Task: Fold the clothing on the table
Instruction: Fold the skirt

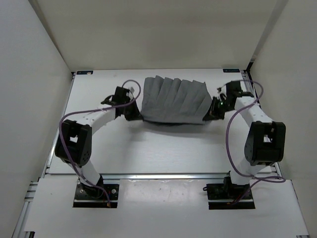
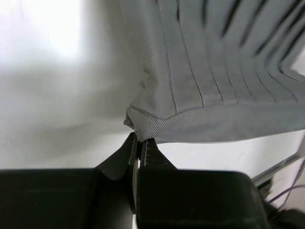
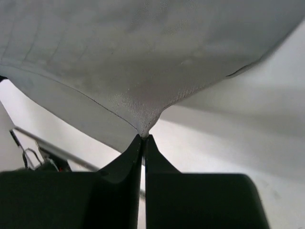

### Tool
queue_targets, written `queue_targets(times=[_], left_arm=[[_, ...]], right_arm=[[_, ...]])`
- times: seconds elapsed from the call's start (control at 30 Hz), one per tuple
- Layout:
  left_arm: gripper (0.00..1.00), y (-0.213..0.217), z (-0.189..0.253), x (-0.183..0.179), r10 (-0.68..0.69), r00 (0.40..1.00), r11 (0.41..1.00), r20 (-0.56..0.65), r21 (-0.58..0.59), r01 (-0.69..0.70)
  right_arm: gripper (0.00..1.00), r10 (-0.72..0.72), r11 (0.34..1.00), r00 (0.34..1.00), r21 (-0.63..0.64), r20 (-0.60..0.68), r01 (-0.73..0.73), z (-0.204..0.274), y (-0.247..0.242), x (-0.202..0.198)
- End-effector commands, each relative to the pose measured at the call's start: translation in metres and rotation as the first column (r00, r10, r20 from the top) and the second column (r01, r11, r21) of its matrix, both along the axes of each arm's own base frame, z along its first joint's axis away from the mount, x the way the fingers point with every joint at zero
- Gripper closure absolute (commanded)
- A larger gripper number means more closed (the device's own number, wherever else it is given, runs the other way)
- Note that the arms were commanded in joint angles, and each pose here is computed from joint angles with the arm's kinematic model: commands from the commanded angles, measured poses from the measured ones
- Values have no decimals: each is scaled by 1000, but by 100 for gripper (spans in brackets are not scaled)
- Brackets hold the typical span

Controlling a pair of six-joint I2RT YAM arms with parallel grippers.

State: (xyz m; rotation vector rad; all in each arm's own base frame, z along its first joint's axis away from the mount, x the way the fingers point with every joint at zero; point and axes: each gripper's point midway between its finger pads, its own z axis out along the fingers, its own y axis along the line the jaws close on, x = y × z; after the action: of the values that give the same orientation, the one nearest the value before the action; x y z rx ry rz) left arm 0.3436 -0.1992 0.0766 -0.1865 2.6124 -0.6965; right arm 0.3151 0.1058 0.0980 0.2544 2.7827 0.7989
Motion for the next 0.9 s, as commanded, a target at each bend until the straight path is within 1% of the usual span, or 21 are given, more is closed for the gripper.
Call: queue_targets(times=[0.0, 0.03, 0.07, 0.13, 0.17, 0.23, 0.27, 0.3, 0.33, 0.37, 0.43, 0.47, 0.53, 0.57, 0.63, 0.67, 0.7, 0.73, 0.77, 0.8, 0.87], left_arm=[[100, 0, 70, 60, 3, 984, 999, 178, -39, 4], [100, 1, 90, 73, 11, 973, 999, 229, -50, 0], [100, -2, 105, 77, 7, 966, 998, 258, -61, 10], [100, -5, 125, 71, -13, 958, 995, 287, -94, 42], [100, -9, 129, 62, -31, 958, 991, 287, -117, 67], [100, -11, 158, 41, -36, 936, 981, 351, -164, 99], [100, -11, 155, 27, -36, 939, 979, 342, -176, 102], [100, -11, 177, 14, -32, 918, 972, 395, -201, 120], [100, -6, 192, -3, -22, 902, 967, 431, -221, 129], [100, -5, 193, -16, -20, 905, 958, 426, -250, 139], [100, 10, 232, -46, 21, 856, 940, 516, -301, 159], [100, 15, 248, -63, 31, 832, 930, 553, -321, 179], [100, 31, 268, -83, 57, 805, 933, 591, -317, 167], [100, 39, 288, -93, 74, 763, 939, 643, -303, 164], [100, 49, 299, -107, 75, 752, 952, 655, -271, 141], [100, 55, 312, -108, 98, 731, 957, 675, -265, 117], [100, 60, 314, -109, 105, 734, 964, 671, -251, 91], [100, 60, 309, -105, 102, 755, 967, 648, -242, 76], [100, 63, 302, -95, 107, 775, 974, 623, -224, 46], [100, 63, 300, -89, 111, 785, 974, 609, -222, 35], [100, 64, 268, -62, 121, 840, 980, 529, -199, -15]], right_arm=[[100, 0, 1000, 971, -23, 239, 5, 63, -12, 67], [100, 13, 1000, 961, -13, 278, -10, 73, -10, 75], [100, 13, 1000, 947, -10, 322, -10, 88, -9, 83], [99, 11, 1000, 921, -9, 389, -8, 114, -15, 85], [100, 20, 1000, 924, -14, 382, -15, 113, -16, 80], [100, 41, 999, 901, -35, 432, -29, 133, -13, 63], [100, 72, 997, 897, -57, 437, -52, 129, -7, 53], [100, 97, 994, 883, -87, 459, -64, 132, -2, 38], [100, 121, 992, 845, -104, 521, -78, 153, 5, 25], [100, 128, 989, 846, -135, 517, -67, 146, 3, 16], [100, 147, 985, 782, -165, 606, -58, 168, 10, -14], [100, 147, 984, 765, -172, 626, -49, 172, 11, -19], [100, 131, 988, 695, -151, 707, -33, 196, 13, -46], [100, 124, 988, 677, -151, 726, -20, 203, 13, -50], [100, 106, 988, 610, -152, 785, 24, 229, 6, -62], [100, 101, 988, 592, -150, 799, 34, 238, 4, -64], [100, 102, 988, 584, -151, 805, 35, 247, 3, -62], [100, 95, 989, 573, -143, 814, 39, 259, 1, -59], [100, 92, 986, 606, -156, 790, 54, 252, -4, -46], [100, 107, 987, 605, -158, 789, 32, 257, 0, -44], [100, 126, 983, 668, -184, 734, 16, 232, 4, -15]])
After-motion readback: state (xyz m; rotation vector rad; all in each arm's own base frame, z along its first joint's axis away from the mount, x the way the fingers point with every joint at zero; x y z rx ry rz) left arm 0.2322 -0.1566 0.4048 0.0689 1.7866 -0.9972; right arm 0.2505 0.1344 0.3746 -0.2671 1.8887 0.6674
